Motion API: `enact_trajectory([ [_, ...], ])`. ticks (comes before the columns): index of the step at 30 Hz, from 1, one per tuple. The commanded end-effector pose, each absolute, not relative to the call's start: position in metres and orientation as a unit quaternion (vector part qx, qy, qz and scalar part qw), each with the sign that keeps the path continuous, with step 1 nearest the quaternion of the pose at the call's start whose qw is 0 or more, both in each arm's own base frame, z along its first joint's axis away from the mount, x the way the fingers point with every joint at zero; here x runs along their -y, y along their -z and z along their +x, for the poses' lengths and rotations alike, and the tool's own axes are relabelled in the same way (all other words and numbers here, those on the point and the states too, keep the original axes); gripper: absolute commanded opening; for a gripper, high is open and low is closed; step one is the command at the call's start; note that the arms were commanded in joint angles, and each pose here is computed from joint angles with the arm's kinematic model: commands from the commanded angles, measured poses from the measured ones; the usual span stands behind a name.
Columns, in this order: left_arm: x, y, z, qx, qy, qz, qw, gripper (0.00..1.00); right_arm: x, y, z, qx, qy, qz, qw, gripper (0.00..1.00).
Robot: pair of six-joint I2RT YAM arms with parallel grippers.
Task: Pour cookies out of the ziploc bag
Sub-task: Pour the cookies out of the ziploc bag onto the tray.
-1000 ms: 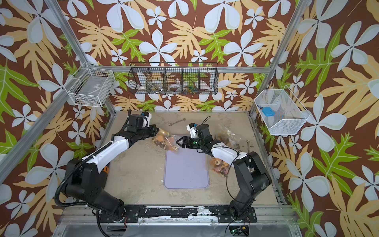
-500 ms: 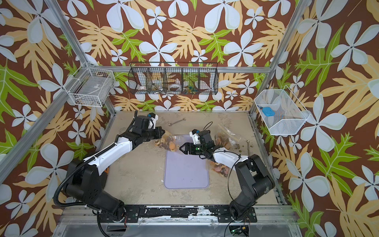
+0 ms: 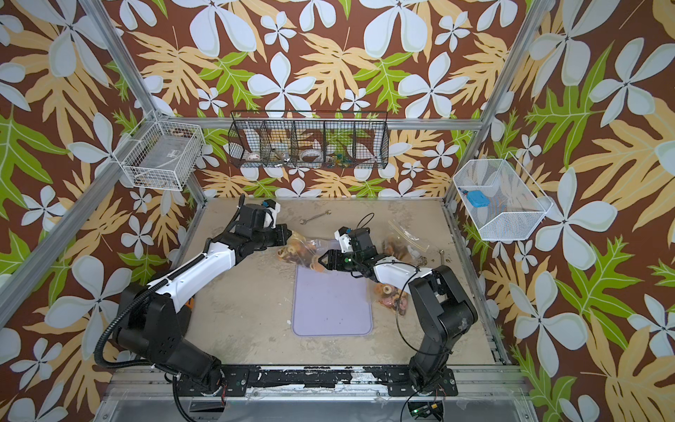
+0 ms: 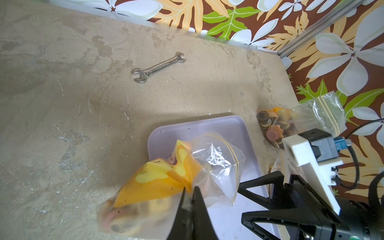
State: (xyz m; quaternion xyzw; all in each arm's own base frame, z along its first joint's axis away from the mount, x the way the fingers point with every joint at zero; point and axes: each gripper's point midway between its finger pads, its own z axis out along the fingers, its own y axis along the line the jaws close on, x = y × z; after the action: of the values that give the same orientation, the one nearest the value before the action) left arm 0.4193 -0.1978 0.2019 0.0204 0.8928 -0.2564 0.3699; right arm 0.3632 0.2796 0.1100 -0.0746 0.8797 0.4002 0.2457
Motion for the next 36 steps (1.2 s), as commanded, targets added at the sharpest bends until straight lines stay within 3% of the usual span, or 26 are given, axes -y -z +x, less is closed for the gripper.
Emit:
enact_trajectory([
  [1,0.198,-0.225,0.426,-0.881,0.261,0.029,0.395,0.0,-0.278,-0.115,0.365,-0.88,-0.391,-0.084,0.257,0.66],
  [7,0.206,-0.196,0.418,-0.887,0.275,0.022,0.37,0.0,-0.281,-0.101,0.366,-0.884,-0.392,-0.081,0.24,0.59],
  [14,0.205,-0.166,0.407,-0.896,0.277,0.019,0.347,0.0,-0.276,-0.122,0.366,-0.878,-0.385,-0.094,0.27,0.61],
  [21,0.212,-0.183,0.401,-0.888,0.302,0.018,0.347,0.0,-0.281,-0.147,0.365,-0.864,-0.391,-0.115,0.296,0.71],
  [26,0.221,-0.199,0.392,-0.879,0.323,0.018,0.349,0.0,-0.292,-0.15,0.359,-0.861,-0.383,-0.136,0.304,0.73],
  [36,0.216,-0.167,0.383,-0.895,0.308,0.005,0.322,0.0,-0.321,-0.144,0.346,-0.855,-0.368,-0.176,0.32,0.79],
])
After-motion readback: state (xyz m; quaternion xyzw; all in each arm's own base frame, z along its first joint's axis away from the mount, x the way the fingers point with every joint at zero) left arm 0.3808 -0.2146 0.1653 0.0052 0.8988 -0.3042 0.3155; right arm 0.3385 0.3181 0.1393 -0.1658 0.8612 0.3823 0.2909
